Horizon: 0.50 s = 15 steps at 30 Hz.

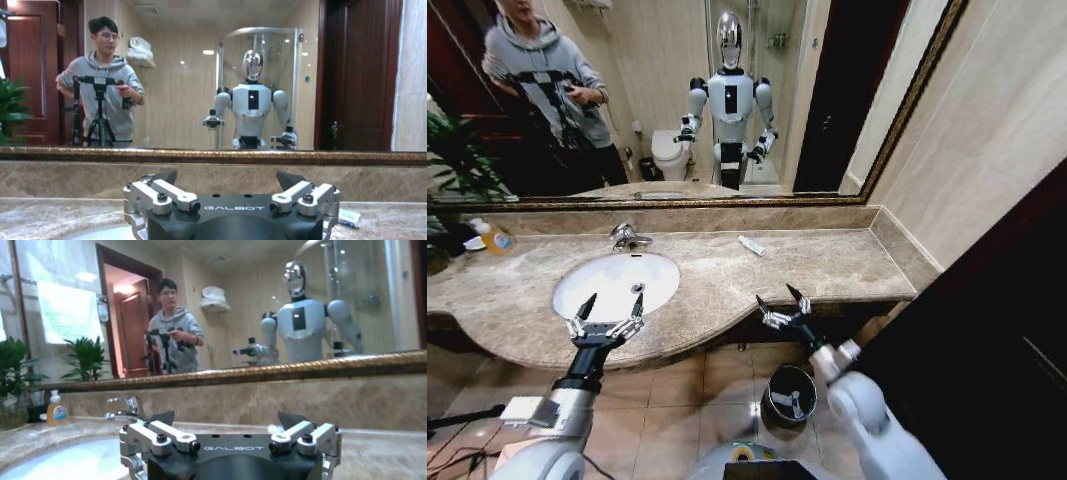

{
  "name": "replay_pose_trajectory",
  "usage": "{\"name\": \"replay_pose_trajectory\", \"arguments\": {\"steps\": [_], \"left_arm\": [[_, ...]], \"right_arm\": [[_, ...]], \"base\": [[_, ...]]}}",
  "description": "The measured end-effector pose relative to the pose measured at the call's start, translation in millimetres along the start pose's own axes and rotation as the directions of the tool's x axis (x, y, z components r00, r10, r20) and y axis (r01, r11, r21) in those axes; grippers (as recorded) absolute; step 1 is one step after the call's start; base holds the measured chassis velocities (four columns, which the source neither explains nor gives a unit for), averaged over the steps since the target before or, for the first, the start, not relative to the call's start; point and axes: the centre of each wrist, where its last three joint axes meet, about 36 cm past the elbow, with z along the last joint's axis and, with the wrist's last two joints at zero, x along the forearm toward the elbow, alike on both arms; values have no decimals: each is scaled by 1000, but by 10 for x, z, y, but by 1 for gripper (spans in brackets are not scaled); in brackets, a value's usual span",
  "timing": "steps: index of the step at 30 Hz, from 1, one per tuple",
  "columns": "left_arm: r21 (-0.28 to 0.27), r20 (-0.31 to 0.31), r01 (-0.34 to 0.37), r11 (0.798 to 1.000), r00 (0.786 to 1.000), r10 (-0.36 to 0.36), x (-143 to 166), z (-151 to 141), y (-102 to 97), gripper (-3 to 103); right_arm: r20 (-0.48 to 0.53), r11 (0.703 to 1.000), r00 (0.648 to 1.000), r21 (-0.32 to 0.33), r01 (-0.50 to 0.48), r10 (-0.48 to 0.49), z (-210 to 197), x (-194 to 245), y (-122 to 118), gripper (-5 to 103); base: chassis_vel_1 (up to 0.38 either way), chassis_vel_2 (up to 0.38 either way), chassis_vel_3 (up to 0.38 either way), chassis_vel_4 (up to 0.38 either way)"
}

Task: Pick up the trash from the sink and place it in the trash bin.

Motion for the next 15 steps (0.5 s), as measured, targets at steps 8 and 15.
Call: {"name": "replay_pose_trajectory", "arguments": {"steps": [8, 15], "left_arm": [[0, 0, 0, 1000, 1000, 0, 0, 0, 0, 100], [0, 0, 0, 1000, 1000, 0, 0, 0, 0, 100]], "right_arm": [[-49, 997, 998, 67, 28, -24, 79, -755, -422, 100], [-92, 993, 996, 118, 25, -14, 287, -1391, -766, 100]], "base": [[0, 0, 0, 0], [0, 0, 0, 0]]}}
